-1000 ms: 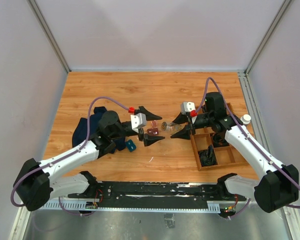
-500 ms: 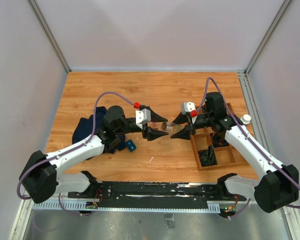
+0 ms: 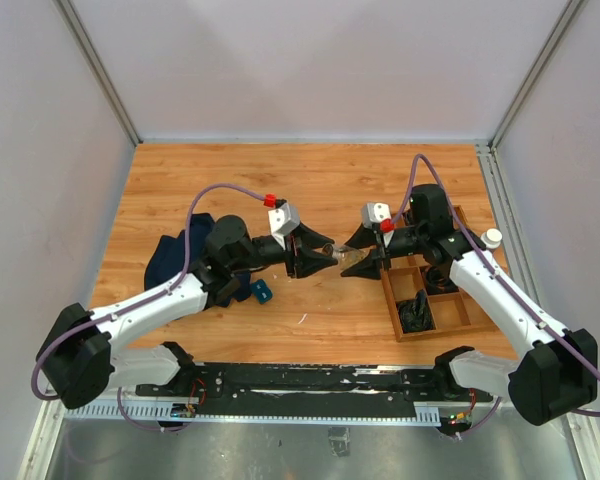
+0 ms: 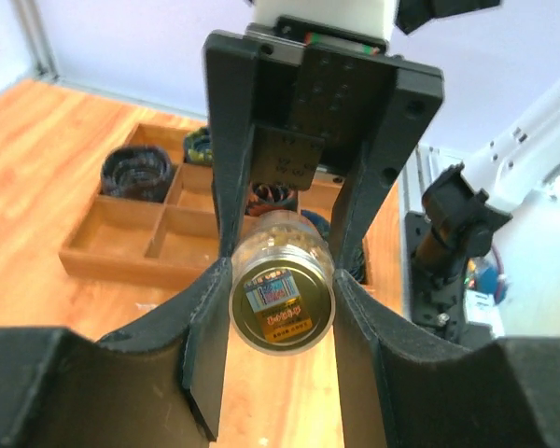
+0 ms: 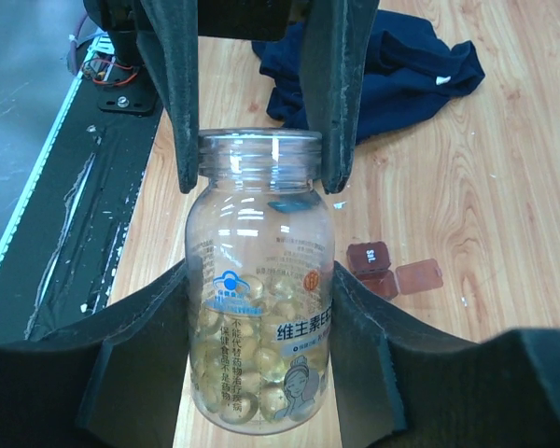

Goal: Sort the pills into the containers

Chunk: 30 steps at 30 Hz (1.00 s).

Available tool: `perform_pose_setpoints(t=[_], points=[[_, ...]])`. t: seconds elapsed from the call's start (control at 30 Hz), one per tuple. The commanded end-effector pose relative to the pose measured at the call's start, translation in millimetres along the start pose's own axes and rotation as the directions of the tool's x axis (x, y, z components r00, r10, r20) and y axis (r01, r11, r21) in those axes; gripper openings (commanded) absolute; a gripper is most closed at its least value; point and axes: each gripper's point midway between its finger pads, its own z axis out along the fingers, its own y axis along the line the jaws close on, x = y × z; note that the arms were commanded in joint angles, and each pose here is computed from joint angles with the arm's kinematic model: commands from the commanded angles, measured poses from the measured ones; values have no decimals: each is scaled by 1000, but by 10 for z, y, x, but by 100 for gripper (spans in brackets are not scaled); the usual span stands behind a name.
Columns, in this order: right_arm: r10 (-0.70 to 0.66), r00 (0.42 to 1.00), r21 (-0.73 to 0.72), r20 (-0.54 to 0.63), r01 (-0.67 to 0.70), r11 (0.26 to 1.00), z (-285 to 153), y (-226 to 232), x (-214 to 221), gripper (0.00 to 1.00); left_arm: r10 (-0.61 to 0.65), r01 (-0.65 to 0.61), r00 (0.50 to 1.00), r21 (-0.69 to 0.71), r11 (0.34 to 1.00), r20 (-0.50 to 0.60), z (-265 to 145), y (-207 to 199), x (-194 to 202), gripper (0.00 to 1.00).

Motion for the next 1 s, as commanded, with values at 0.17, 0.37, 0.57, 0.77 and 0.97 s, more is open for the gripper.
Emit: perform_pose_setpoints(t=[0.17, 0.37, 0.57, 0.77, 0.97], points=[[-45, 999, 0, 5, 45, 999, 12, -35, -17, 1, -559, 704, 700, -299, 644, 444, -121, 145, -212, 0], [-51, 999, 4, 6, 51, 999, 1, -32, -33, 1, -592, 753, 655, -334, 567, 470, -91, 187, -154, 0], [-54, 998, 3, 10, 54, 999, -3, -24, -48, 1, -494, 646, 756, -362, 672, 430, -130, 164, -266, 80], [-49, 999, -4, 13, 49, 999, 2, -13, -42, 1, -245, 395, 895, -407, 823, 373, -367, 90, -405, 99], [-44, 999, -19, 20, 44, 999, 14, 8, -33, 1, 199, -175, 972, -181, 968, 123, -306, -383, -190, 96]])
